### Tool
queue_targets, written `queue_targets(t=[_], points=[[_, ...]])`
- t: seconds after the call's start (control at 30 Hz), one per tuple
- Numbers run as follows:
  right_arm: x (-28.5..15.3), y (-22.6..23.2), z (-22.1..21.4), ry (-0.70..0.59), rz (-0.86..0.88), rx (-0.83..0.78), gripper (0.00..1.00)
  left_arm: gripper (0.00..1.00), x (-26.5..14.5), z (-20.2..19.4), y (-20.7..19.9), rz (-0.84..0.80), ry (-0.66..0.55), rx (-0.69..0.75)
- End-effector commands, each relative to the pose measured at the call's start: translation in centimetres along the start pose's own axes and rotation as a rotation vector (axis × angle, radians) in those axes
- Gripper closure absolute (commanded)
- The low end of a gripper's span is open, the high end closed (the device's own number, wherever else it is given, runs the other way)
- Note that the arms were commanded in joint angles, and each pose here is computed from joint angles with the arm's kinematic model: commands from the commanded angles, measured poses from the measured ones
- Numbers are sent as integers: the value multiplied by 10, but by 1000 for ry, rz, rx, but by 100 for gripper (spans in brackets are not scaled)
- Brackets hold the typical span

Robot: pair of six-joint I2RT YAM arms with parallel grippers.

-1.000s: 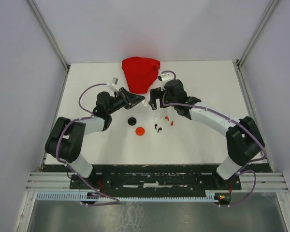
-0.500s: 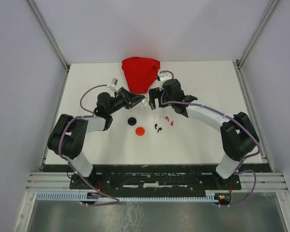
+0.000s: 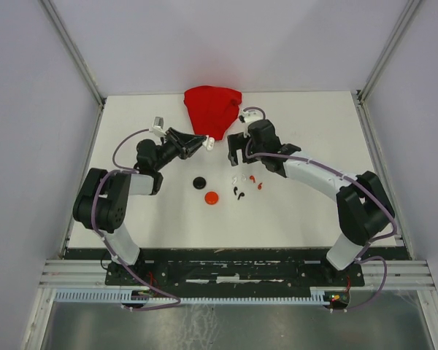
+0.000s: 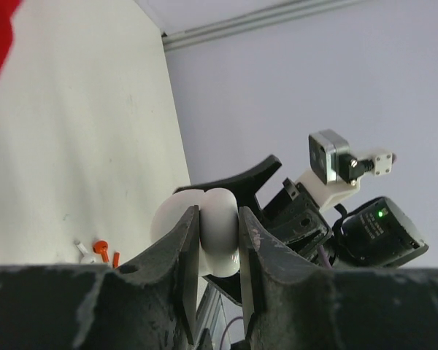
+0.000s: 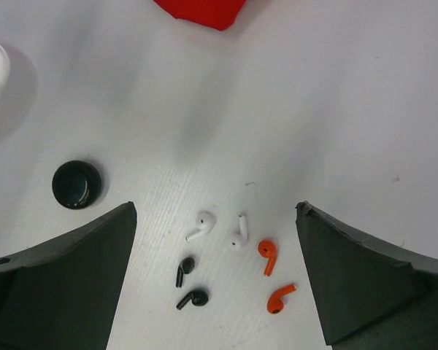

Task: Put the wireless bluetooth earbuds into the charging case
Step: Open the charging case, then pick up the earbud from the center of the board.

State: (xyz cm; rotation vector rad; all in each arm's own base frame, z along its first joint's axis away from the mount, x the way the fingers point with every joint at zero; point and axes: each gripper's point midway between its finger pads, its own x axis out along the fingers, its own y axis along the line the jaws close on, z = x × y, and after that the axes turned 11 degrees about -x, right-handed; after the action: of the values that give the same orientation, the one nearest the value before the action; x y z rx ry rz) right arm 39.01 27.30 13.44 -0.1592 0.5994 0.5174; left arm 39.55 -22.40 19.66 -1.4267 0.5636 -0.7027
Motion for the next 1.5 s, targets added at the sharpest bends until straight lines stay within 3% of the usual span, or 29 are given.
queue_targets(t=[0.0,0.27,0.9,1.47], points=[[-17,-17,-3,29,-67,-10,2,97,-9,22,-13,-56,-62,8],[-9,-20,-32,161,-89,-20,34,97,-17,19,-7,-40,-60,7],[9,-30,-79,381,-132,-74,43,97,-23,15,0,-24,-58,10],[12,-34,-86,416,-155,-88,46,97,-25,17,2,-19,-64,5]])
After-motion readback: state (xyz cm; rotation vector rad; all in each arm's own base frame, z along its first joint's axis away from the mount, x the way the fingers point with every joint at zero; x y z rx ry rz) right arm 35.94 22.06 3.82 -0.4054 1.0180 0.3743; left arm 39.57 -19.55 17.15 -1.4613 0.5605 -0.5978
